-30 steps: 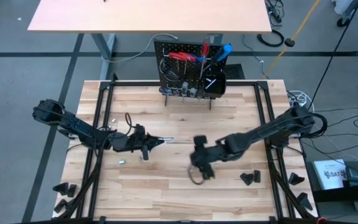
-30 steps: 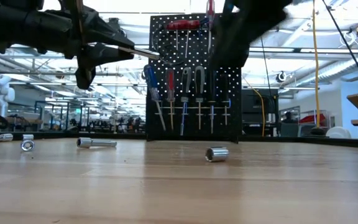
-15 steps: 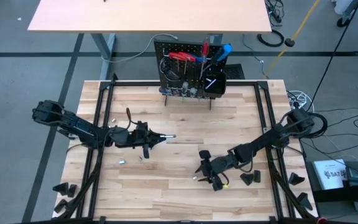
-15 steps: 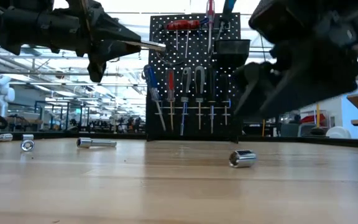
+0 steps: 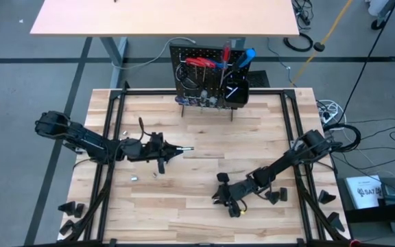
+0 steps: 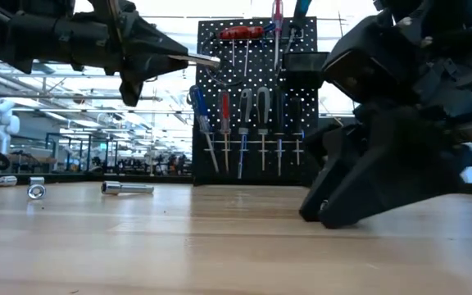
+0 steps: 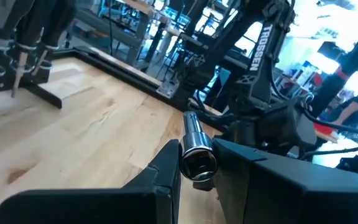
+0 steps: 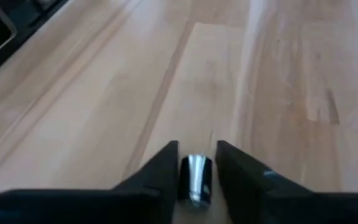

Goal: Hang tools onto peg board
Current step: Put the silver extension bar into the black bin on the peg board, then put the silver socket into the black bin on the peg board

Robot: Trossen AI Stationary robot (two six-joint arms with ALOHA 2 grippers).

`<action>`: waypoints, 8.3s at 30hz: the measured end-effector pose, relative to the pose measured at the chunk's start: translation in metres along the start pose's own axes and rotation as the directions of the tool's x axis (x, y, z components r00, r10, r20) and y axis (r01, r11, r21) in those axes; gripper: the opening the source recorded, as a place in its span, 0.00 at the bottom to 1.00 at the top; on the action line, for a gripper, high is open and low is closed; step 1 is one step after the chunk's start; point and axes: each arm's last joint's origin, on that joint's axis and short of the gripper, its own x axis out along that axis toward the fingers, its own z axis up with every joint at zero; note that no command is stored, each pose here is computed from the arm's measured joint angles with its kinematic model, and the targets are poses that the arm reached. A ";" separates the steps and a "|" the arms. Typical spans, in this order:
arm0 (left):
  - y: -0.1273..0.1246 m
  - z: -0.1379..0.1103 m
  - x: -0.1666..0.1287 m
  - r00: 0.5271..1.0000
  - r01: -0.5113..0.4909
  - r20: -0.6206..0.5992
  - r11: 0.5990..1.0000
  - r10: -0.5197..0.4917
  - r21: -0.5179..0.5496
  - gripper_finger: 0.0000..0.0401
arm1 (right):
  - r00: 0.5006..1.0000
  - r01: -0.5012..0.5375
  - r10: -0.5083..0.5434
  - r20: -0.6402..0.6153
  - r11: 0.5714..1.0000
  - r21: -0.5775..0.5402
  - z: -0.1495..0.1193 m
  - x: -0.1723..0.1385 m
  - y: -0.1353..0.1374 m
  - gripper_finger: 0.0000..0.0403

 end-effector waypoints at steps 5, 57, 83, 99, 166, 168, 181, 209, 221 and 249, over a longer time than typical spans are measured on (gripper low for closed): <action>-0.009 0.011 0.008 0.999 0.039 0.019 0.994 -0.041 0.097 0.17 | 1.000 0.016 -0.016 -0.004 1.000 0.022 -0.002 0.001 -0.001 0.12; 0.056 0.210 0.224 0.882 -0.284 -0.125 0.725 0.454 0.628 0.62 | 1.000 0.028 -0.028 -0.004 1.000 -0.007 -0.003 0.001 -0.002 0.13; -0.084 0.212 0.093 0.855 -0.126 -0.302 0.733 0.422 0.668 0.68 | 1.000 0.012 -0.012 0.001 1.000 -0.008 -0.002 0.001 -0.002 0.18; -0.060 0.014 0.042 0.975 -0.133 -0.113 0.908 0.192 0.398 0.68 | 0.998 0.054 -0.055 0.030 0.998 0.010 -0.001 -0.002 0.005 0.45; -0.112 -0.018 0.096 0.974 0.199 -0.191 0.058 -0.122 0.978 0.68 | 0.911 -0.149 0.058 0.408 0.970 0.194 0.104 -0.115 -0.030 0.11; -0.113 -0.020 0.101 0.972 0.211 -0.206 0.032 -0.113 0.977 0.68 | 0.911 -0.147 0.057 0.409 0.970 0.194 0.104 -0.115 -0.030 0.11; -0.111 -0.025 0.120 0.972 0.226 -0.226 -0.002 -0.066 0.974 0.64 | 0.921 -0.134 0.053 0.385 0.973 0.187 0.102 -0.114 -0.030 0.12; -0.111 -0.028 0.118 0.973 0.229 -0.231 -0.057 -0.017 0.972 0.14 | 0.923 -0.132 0.046 0.381 0.970 0.202 0.101 -0.114 -0.032 0.21; -0.111 -0.029 0.117 0.976 0.220 -0.220 -0.055 0.008 0.974 0.13 | 0.940 -0.073 -0.005 0.341 0.974 0.215 0.103 -0.137 -0.040 0.53; -0.099 -0.006 0.121 0.982 0.080 -0.155 0.514 0.104 0.854 0.02 | 0.825 0.454 -0.543 0.155 0.801 0.390 -0.015 -0.129 -0.027 0.47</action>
